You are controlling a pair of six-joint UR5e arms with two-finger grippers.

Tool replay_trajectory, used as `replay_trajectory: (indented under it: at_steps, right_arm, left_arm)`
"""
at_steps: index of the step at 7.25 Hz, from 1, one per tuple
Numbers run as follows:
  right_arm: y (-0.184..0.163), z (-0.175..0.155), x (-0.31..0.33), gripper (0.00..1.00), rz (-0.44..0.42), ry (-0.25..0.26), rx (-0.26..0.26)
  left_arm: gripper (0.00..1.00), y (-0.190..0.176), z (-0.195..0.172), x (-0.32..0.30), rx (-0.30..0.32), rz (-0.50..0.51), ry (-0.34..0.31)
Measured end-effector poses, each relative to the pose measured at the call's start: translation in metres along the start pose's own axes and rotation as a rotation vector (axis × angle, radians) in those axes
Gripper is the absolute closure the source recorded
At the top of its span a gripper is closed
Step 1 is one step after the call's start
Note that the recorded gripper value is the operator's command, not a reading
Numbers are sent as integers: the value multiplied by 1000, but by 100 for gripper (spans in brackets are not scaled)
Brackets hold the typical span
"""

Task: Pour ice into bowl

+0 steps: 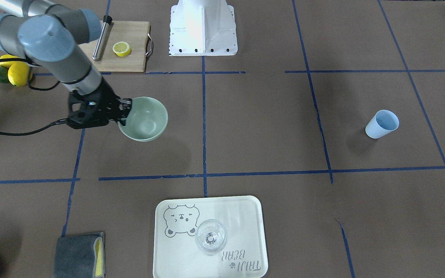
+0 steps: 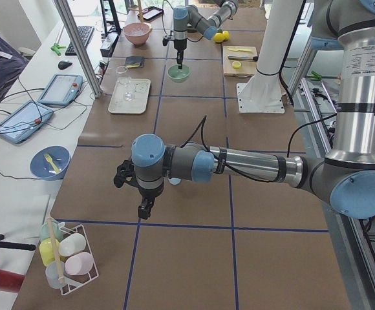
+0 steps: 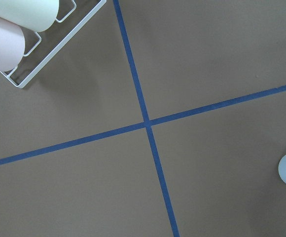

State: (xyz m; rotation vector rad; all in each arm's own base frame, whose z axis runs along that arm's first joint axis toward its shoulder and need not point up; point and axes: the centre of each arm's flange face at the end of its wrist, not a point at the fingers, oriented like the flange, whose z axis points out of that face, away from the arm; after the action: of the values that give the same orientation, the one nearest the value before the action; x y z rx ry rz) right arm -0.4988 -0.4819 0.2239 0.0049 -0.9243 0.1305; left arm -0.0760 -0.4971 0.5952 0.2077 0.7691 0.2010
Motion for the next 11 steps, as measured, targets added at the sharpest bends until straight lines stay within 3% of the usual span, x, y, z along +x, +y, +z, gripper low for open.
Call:
replay_trajectory:
  at_steps: [2, 4, 9, 10, 11]
  right_arm:
    - [20, 42, -44, 100, 34, -16, 38]
    - [38, 60, -51, 100, 41, -16, 31]
    - [44, 68, -41, 100, 35, -3, 28]
    - [44, 69, -38, 67, 34, -1, 28]
    - [44, 69, -36, 1, 32, 0, 29]
  left_arm:
    - [0, 0, 1, 0, -1, 0, 0]
    - [0, 0, 2, -1, -3, -1, 1]
    - [0, 2, 4, -2, -7, -5, 1]
    - [0, 3, 4, -3, -8, -6, 2]
    - [0, 3, 4, -3, -8, -7, 2]
